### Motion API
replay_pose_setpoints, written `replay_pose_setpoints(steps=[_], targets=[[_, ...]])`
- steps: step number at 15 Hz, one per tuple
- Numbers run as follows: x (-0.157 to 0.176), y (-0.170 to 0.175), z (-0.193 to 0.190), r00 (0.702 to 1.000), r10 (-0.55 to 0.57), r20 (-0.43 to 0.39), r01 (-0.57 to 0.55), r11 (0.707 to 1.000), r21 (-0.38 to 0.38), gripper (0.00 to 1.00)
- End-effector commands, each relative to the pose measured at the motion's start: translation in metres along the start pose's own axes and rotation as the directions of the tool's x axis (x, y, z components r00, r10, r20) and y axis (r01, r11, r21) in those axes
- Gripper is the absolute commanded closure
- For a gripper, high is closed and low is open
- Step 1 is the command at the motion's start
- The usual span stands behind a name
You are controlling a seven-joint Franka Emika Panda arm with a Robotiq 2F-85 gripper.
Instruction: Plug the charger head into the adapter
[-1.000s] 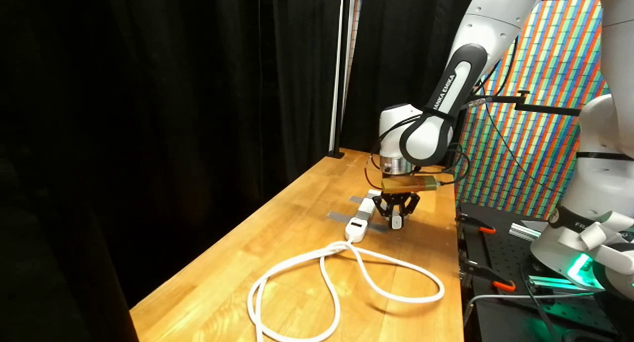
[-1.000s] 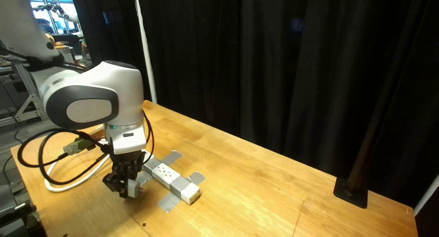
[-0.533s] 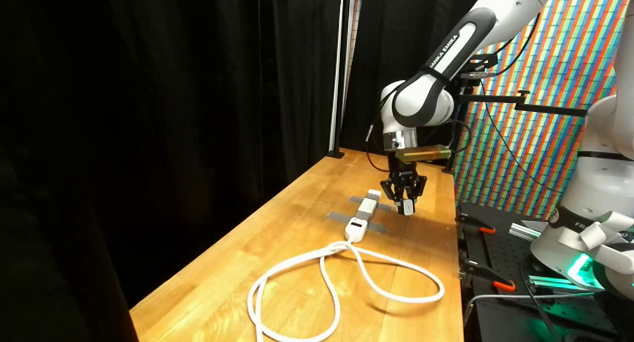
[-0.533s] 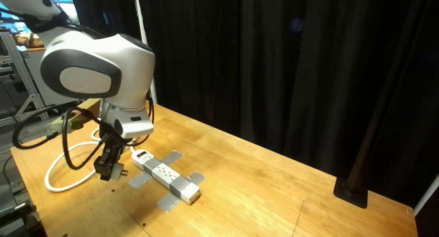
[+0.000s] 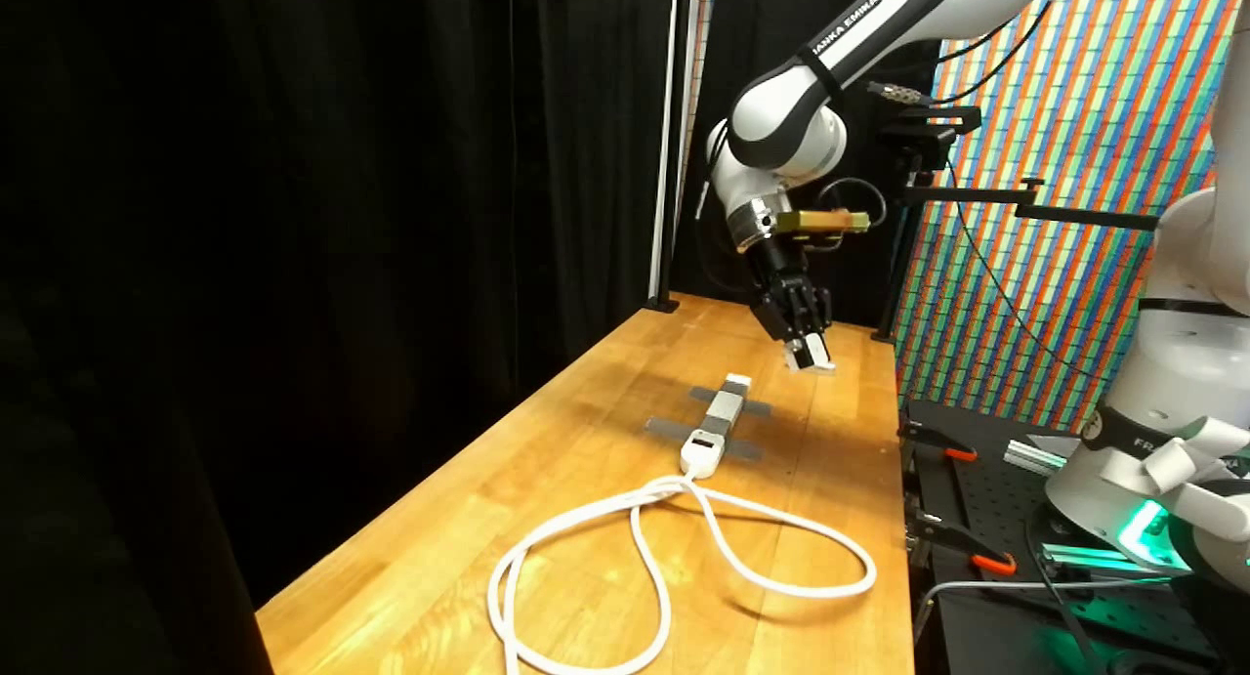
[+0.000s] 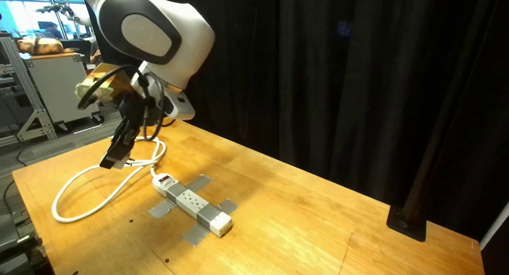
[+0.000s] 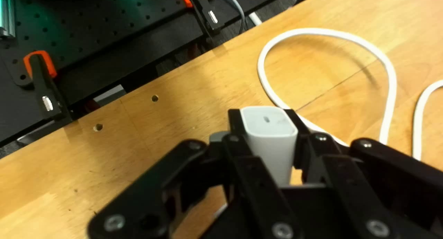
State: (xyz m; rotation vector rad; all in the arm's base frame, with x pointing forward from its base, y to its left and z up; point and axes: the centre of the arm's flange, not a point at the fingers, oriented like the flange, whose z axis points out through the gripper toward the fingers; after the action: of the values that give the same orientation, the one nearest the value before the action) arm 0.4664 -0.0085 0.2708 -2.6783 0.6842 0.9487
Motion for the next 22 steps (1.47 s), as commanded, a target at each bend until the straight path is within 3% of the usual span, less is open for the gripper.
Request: replay_pose_setpoints(steps=[1,6,8,10,15,22], targets=[[0.030,-0.026,-0.039,0.982,-0.112,0.150,0.119,0.992,-0.037,0.82],[0.069,-0.034,-0.045,0.911,-0.171,0.375,0.195,0.980,-0.027,0.82],[0.090,-0.030,-0.037,0.889,-0.165,0.427,0.193,0.981,-0.022,0.82],[0.113,-0.026,-0.026,0.883,-0.173,0.437,0.202,0.979,-0.021,0.82],[0.164,-0.024,0.000,0.905,-0.184,0.384,0.231,0.970,-0.081,0.82],[0.214,-0.026,0.006,0.924,-0.171,0.341,0.238,0.957,-0.164,0.82]])
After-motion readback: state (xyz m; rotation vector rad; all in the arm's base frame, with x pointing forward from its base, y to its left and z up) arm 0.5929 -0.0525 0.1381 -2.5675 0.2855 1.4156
